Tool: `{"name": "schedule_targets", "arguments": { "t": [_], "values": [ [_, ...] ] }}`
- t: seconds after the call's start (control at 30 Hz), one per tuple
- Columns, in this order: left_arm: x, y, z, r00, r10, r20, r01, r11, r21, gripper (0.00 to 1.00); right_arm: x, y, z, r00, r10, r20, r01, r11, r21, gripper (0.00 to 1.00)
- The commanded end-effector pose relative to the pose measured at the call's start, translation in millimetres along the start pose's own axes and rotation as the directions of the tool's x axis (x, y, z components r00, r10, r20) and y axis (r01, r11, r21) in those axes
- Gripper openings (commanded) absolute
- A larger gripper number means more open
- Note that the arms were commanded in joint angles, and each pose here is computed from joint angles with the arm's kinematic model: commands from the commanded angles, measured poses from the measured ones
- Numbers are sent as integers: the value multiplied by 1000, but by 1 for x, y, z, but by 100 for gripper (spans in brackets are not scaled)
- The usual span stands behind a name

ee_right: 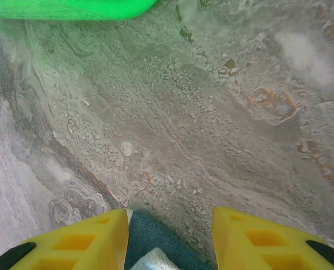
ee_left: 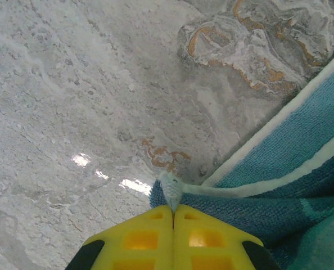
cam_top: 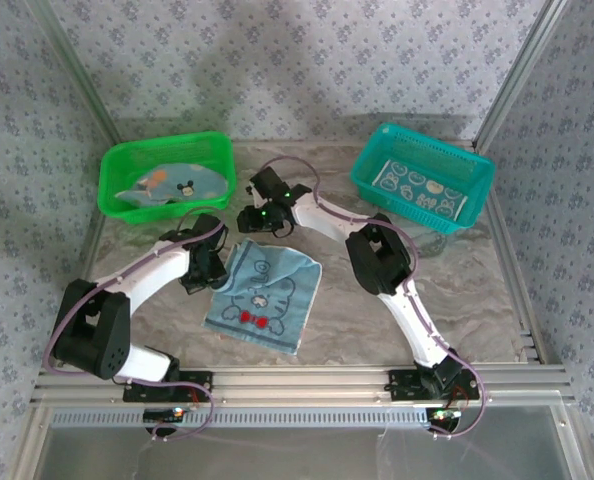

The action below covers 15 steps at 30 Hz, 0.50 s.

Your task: Fold and stack the towels

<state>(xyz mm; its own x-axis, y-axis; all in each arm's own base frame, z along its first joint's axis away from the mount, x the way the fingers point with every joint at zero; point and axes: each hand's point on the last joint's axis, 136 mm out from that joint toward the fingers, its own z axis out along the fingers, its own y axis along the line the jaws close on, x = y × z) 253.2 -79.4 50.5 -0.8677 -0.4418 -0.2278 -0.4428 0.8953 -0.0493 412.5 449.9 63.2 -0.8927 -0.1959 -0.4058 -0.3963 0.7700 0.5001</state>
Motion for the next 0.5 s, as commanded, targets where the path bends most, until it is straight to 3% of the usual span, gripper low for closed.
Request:
{"name": "schedule_targets", "arguments": {
  "t": [0.0,0.27,0.47],
  "values": [
    [4,-2,-1,1000,9,-10,-9,1000,14,0,5,5,11,999,24,-30,-25,999,-38,45],
    [3,-2,0,1000,7,-8,-6,1000,11,0,17,6,18,997,27,-67,-30,998,-52,44],
    [4,-1,2,1000,6,-12,-6,1000,4,0,23,10,20,996,22,-81,-27,998,-61,34]
  ]
}}
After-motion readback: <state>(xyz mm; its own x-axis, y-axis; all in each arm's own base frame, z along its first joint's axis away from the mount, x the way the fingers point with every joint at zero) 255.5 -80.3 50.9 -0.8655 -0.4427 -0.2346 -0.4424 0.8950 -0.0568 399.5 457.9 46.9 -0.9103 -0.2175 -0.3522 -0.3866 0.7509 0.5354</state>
